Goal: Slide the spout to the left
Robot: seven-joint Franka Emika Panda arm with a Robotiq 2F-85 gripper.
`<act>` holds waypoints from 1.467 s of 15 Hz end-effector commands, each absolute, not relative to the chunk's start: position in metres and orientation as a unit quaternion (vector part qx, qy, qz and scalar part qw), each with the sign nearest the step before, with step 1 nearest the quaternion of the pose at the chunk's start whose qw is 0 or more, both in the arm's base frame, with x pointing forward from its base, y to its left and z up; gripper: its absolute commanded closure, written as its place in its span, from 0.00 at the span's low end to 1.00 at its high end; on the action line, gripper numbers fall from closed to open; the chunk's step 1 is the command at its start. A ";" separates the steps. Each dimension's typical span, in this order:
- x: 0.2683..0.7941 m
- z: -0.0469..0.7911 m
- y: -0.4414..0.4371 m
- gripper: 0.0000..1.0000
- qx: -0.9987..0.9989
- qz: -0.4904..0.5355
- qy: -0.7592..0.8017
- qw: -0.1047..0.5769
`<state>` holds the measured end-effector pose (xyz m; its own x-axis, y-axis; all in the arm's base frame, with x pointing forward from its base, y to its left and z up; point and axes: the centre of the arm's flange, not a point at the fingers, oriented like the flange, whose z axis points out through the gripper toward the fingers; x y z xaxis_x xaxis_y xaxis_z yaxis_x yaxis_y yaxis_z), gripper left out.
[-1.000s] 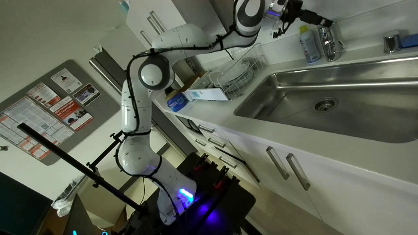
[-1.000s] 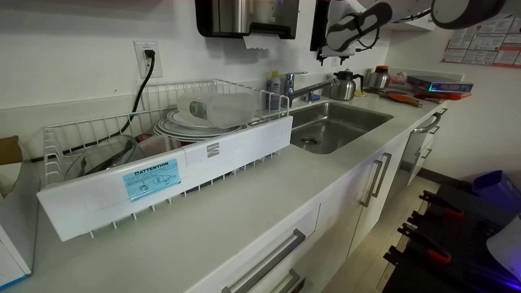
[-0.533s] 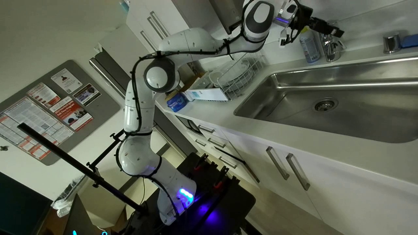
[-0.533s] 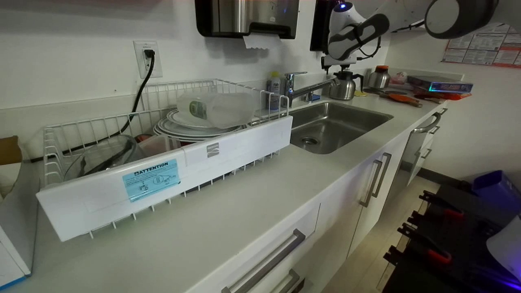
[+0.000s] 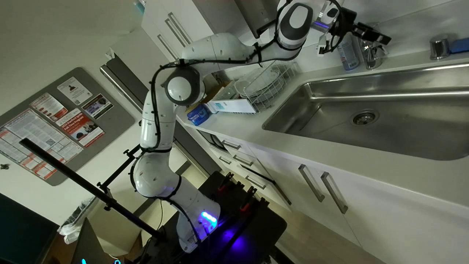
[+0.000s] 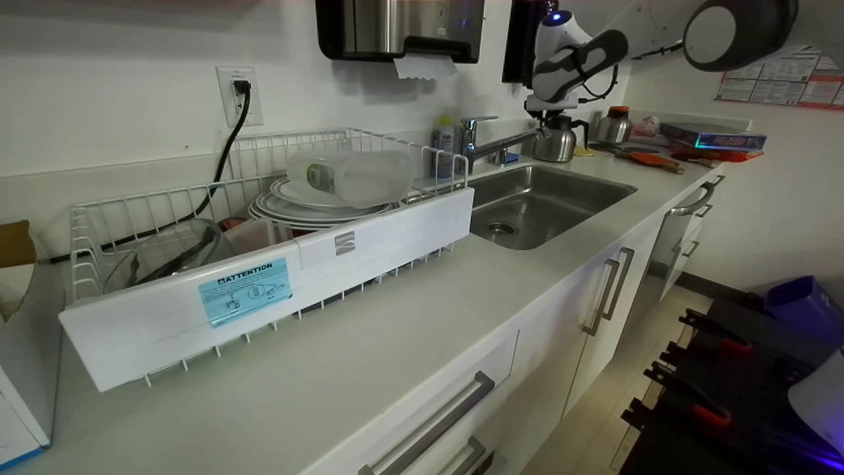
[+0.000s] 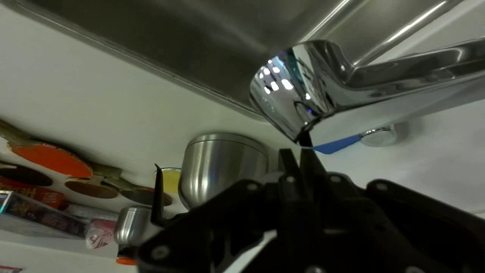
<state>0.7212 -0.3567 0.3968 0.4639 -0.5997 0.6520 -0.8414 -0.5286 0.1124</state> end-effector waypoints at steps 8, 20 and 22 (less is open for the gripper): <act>0.730 0.395 -0.372 1.00 0.831 0.228 -0.465 0.204; 0.725 0.404 -0.377 0.98 0.912 0.171 -0.371 0.046; 0.727 0.404 -0.370 0.98 0.923 0.153 -0.353 0.019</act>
<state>0.7150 -0.3746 0.3963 0.6488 -0.6625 0.3744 -0.7058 -0.7078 -0.0296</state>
